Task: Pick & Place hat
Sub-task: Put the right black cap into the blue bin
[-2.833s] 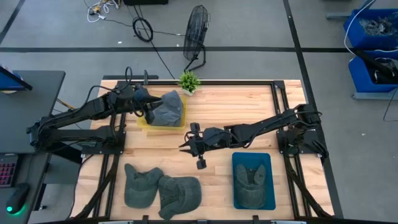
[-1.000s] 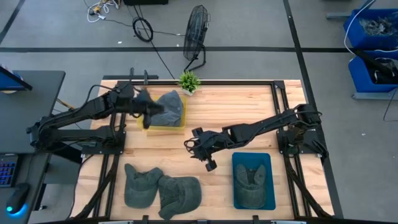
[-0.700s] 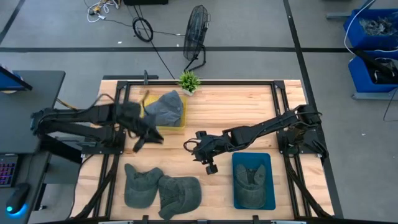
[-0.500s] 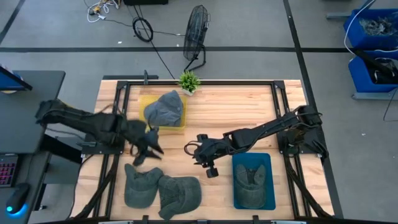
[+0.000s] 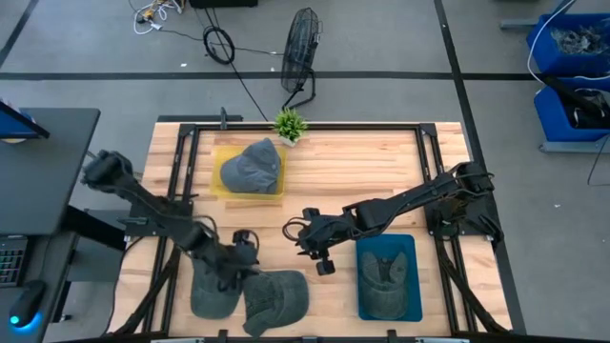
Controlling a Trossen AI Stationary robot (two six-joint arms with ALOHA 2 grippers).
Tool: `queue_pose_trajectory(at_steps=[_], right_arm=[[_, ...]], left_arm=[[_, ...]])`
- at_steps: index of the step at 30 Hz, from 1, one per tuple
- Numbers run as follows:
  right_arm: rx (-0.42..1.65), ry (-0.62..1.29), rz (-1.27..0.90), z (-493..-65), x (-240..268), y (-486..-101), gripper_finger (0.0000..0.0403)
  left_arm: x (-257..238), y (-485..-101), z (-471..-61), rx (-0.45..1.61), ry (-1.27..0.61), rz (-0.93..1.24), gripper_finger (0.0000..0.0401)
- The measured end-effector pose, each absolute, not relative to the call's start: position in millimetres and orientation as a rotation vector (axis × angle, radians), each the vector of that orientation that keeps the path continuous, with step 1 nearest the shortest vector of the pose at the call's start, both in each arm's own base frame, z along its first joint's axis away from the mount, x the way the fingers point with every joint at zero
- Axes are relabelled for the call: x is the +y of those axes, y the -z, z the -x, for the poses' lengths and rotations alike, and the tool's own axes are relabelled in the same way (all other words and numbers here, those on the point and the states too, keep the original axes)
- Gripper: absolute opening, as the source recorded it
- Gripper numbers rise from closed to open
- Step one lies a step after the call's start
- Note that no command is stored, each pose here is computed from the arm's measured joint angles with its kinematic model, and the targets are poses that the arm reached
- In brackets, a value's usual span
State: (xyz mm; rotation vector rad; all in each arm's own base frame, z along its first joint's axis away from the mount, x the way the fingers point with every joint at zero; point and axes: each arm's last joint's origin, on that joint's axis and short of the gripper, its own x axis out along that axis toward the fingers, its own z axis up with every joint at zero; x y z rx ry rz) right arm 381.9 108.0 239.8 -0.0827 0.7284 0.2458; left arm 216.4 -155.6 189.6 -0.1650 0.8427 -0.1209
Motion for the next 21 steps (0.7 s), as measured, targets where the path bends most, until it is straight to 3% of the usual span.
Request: queue_pose_trajectory(at_steps=[15,18,21], right_arm=[[0.73,-0.227,0.033,-382,108,-240,0.0118],[0.73,-0.227,0.033,-382,108,-240,0.0118],[0.719,-0.232,0.042,-383,108,-241,0.0118]], left_arm=[[-185,-133,-222,0.958,0.12,0.09,0.013],[-185,-128,-223,0.966,0.11,0.082,0.0092],[-183,-130,-224,0.963,0.103,0.089,0.0025]])
